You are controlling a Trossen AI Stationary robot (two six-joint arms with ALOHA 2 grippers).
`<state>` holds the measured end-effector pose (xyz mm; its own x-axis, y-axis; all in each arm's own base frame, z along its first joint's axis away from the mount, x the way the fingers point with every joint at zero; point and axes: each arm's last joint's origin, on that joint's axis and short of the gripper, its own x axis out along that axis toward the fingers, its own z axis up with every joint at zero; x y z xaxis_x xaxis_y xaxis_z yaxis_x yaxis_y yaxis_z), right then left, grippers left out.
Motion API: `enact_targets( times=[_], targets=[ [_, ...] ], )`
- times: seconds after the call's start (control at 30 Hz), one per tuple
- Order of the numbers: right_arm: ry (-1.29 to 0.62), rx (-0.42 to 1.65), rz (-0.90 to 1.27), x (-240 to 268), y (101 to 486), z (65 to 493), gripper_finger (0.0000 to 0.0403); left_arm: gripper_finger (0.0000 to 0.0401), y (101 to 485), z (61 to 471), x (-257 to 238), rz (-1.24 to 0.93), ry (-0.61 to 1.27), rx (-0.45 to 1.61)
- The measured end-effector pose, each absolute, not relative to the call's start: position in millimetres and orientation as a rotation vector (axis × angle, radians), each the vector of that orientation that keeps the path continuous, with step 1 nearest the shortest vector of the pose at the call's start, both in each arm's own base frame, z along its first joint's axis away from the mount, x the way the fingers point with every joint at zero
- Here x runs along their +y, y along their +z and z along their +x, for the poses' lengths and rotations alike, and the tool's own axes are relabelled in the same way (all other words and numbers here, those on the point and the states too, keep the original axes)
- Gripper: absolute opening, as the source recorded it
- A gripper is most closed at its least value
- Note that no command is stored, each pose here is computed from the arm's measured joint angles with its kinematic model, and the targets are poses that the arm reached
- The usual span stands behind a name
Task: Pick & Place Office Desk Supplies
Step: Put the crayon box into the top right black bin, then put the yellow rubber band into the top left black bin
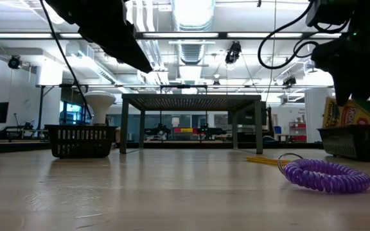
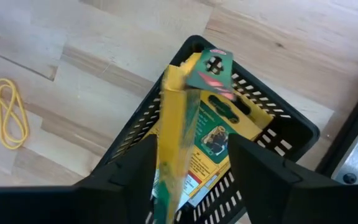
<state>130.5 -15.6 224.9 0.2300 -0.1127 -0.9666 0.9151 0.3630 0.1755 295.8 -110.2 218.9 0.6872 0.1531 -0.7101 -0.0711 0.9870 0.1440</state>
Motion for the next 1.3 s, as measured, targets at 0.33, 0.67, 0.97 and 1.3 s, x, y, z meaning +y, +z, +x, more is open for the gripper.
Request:
enact_targets(
  times=[0.33,0.67,0.97,1.3],
  targets=[
    [-0.923,1.147,0.916,-18.3,224.6,123.7,0.0196,0.0199,218.9,295.8,-110.2,0.108,0.126,0.804],
    [-0.913,1.167,0.918,-19.8,225.3,125.5,0.0196,0.0199,218.3,295.5,-110.1,0.109,0.126,0.806],
    [-0.92,1.244,0.941,-19.1,220.5,128.9,0.0196,0.0199,202.9,288.3,-107.1,0.123,0.134,0.846],
    [-0.813,1.324,0.915,-19.1,223.4,144.4,0.0196,0.0199,198.5,286.4,-106.0,0.108,0.146,0.851]
  ],
)
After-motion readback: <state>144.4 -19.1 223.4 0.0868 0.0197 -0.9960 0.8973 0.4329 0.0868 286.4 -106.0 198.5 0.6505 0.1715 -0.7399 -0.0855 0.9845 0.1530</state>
